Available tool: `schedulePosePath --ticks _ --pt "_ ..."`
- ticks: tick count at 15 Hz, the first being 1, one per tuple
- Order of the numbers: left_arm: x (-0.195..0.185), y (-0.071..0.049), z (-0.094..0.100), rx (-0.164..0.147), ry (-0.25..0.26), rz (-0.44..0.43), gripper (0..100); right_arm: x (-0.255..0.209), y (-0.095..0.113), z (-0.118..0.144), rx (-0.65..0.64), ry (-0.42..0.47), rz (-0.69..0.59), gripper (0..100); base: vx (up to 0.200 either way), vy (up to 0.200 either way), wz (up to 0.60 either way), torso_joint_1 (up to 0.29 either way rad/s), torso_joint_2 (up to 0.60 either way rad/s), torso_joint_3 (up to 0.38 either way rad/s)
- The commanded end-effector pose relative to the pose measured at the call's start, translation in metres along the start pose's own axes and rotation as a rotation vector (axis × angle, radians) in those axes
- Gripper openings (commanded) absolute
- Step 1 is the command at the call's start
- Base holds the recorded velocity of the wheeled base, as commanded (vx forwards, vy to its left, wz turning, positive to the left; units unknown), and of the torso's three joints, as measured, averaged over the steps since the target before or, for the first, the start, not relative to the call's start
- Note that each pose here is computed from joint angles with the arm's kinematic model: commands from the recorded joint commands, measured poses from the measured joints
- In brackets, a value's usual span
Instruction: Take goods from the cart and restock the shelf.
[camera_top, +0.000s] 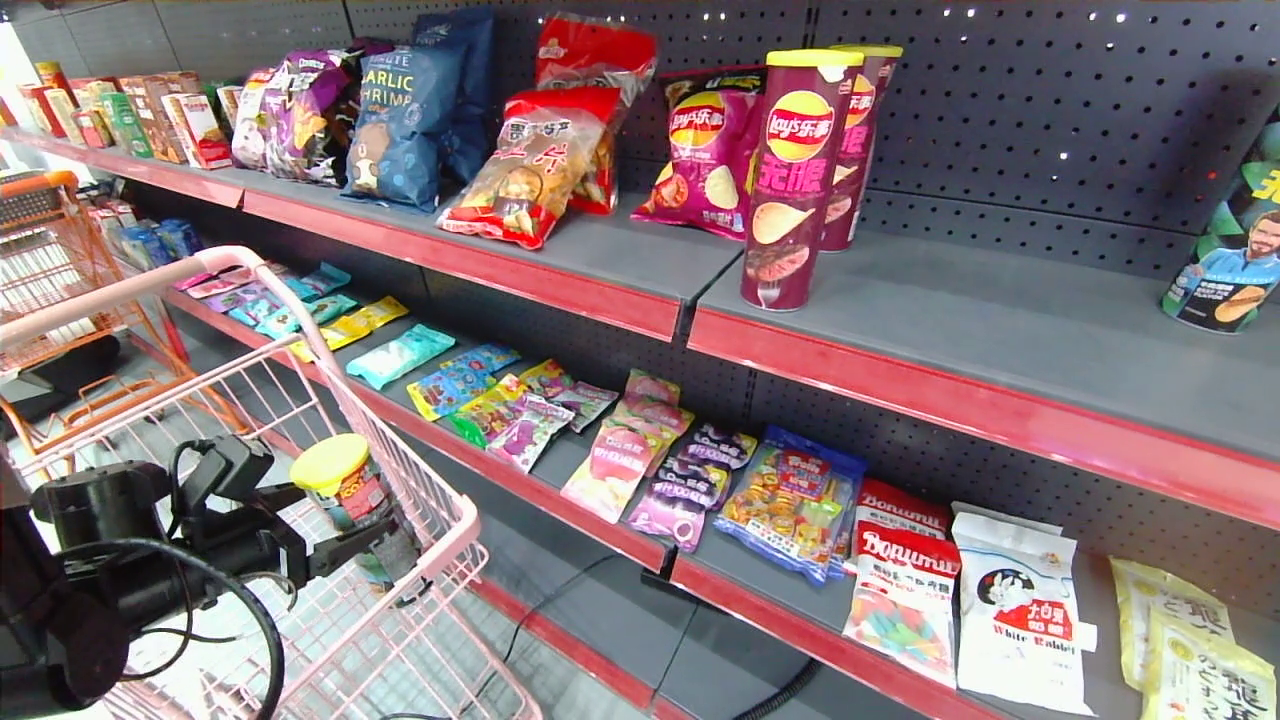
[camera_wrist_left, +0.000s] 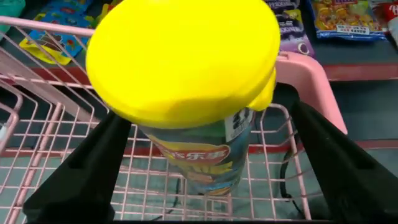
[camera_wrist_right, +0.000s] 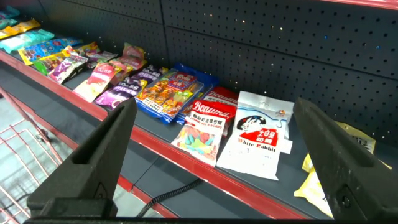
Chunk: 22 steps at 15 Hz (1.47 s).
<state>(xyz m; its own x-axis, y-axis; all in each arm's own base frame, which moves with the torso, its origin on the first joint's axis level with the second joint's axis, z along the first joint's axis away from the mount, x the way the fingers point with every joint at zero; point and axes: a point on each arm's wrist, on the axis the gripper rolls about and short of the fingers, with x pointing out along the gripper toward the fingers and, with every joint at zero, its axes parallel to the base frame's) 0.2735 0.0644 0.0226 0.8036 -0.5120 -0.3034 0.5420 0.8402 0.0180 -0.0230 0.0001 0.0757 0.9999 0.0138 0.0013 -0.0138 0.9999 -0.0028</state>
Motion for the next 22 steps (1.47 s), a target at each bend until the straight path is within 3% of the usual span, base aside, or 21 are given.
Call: schedulePosePath --ticks 1,9,12,14,15,22 --pt "0.005 0.004 -0.002 0.003 -0.004 -0.006 100 0.0 0.0 0.0 0.0 0.001 0.002 100 0.0 0.0 0.0 0.0 0.0 0.0" --pt "0.015 0.002 -0.006 0.001 0.005 -0.034 100 0.0 0.0 0.0 0.0 0.001 0.002 100 0.0 0.0 0.0 0.0 0.0 0.0" --pt "0.024 -0.004 -0.001 0.022 -0.005 -0.069 100 0.0 0.0 0.0 0.0 0.001 0.002 100 0.0 0.0 0.0 0.0 0.0 0.0" --pt "0.026 -0.002 0.001 0.032 -0.013 -0.065 100 0.0 0.0 0.0 0.0 0.001 0.002 100 0.0 0.0 0.0 0.0 0.0 0.0" --pt "0.028 0.001 0.001 0.037 -0.017 -0.06 0 0.0 0.0 0.0 0.0 0.001 0.002 100 0.0 0.0 0.0 0.0 0.0 0.0" --pt "0.008 -0.003 -0.01 -0.01 0.015 -0.012 0 0.0 0.0 0.0 0.001 0.001 0.002 100 0.0 0.0 0.0 0.0 0.0 0.0"
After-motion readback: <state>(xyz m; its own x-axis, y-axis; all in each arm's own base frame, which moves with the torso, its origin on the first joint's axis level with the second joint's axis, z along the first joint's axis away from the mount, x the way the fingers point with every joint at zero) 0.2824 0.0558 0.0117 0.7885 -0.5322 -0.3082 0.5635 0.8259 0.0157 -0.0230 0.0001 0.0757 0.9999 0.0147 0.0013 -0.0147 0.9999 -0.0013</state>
